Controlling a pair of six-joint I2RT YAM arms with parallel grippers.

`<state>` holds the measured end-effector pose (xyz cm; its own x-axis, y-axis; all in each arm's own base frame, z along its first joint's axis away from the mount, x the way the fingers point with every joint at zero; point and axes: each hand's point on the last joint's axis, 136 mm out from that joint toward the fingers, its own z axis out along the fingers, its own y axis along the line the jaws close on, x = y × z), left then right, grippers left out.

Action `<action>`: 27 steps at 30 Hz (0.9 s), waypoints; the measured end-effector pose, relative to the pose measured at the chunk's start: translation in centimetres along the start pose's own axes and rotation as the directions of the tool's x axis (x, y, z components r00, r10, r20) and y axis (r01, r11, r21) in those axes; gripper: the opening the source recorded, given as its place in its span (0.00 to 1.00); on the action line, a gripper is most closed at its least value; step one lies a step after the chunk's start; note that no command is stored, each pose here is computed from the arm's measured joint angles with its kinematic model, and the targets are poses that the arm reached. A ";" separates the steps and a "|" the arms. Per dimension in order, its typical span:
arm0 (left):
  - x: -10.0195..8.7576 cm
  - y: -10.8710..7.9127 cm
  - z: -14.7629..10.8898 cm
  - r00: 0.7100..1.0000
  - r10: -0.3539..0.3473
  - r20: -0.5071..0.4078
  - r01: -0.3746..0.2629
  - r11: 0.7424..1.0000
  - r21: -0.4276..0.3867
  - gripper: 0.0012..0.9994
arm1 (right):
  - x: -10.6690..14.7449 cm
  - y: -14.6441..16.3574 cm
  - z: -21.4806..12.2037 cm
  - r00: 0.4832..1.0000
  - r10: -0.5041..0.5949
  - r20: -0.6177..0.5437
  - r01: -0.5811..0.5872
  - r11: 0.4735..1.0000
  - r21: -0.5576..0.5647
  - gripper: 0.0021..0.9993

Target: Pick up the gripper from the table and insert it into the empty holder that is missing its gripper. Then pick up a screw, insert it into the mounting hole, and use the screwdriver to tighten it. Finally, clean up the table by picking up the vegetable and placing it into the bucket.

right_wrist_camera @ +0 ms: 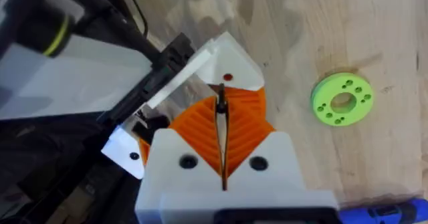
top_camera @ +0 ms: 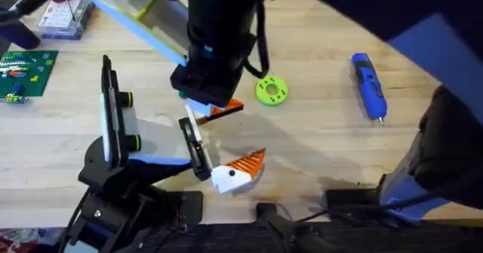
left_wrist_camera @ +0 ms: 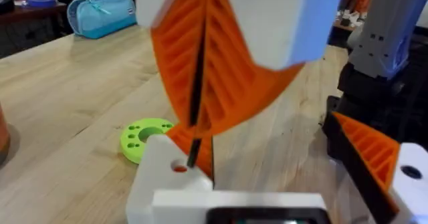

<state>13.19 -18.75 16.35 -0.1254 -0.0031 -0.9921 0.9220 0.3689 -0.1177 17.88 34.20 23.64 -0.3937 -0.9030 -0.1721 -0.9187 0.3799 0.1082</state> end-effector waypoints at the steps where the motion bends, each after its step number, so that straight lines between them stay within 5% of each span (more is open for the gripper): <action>1: 0.0 0.0 0.0 1.000 0.000 0.000 0.000 1.000 0.000 0.99 | -0.1 0.0 0.2 1.000 0.000 -0.002 0.000 1.000 0.000 0.01; 27: 0.0 0.0 0.0 1.000 0.000 0.000 0.000 1.000 0.000 0.99 | 0.2 -0.5 0.6 1.000 0.002 -0.031 -0.001 1.000 0.027 0.01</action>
<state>13.19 -18.75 16.35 -0.1254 -0.0031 -0.9921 0.9220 0.3689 -0.1177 18.25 33.90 22.93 -0.3944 -0.9081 -0.1411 -0.9187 0.3862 0.0823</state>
